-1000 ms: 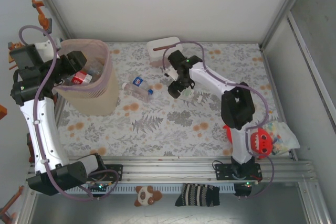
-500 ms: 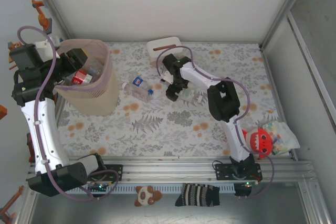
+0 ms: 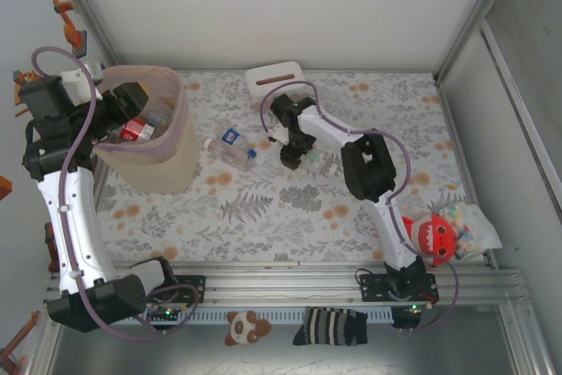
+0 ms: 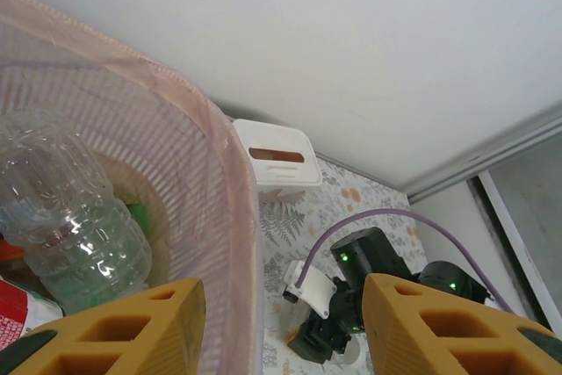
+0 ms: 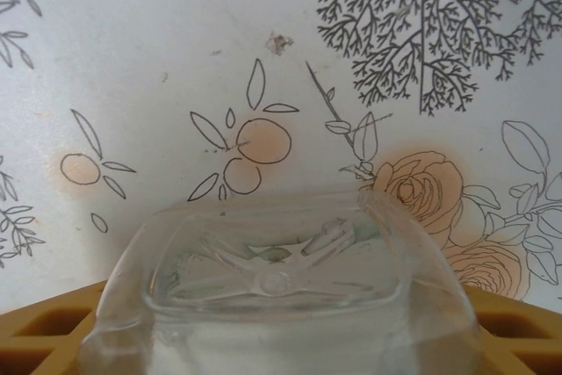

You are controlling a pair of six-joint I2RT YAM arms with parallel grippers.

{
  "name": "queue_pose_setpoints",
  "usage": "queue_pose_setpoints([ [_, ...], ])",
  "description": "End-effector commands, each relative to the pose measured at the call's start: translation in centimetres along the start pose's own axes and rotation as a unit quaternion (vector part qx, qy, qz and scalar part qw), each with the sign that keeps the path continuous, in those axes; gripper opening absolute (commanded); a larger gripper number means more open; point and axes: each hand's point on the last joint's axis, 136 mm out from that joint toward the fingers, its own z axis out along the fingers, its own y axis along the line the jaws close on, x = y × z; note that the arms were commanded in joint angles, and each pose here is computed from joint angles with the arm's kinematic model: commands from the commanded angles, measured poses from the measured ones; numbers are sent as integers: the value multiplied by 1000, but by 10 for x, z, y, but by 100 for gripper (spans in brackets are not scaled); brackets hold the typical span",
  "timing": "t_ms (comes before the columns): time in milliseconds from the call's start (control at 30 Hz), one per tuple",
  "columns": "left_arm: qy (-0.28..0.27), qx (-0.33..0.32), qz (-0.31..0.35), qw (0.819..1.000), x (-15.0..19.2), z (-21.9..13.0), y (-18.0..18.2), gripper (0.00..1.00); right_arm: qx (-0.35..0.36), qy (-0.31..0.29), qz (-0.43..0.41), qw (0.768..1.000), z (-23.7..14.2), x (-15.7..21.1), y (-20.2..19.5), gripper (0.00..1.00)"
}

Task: Put the plastic bottles in the bin

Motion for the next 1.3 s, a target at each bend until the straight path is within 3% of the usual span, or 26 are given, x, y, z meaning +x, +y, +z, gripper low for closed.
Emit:
queue_pose_setpoints([
  [0, -5, 20, 8, 1000, 1, -2, -12, 50, -3, -15, 12, 1000, -23, -1, 0, 63],
  [333, 5, 73, 43, 996, 9, 17, -43, 50, -43, -120, 83, 988, -88, -16, 12, 60],
  [667, -5, 170, 114, 979, 21, 30, -92, 53, -109, -272, 114, 949, -192, -20, 36, 58],
  [933, -16, 287, 193, 938, 37, 26, -148, 55, -144, -415, 104, 892, -294, -13, 57, 58],
  [1267, -13, 406, 278, 871, 69, 3, -208, 67, -182, -590, 54, 785, -433, 17, 89, 57],
])
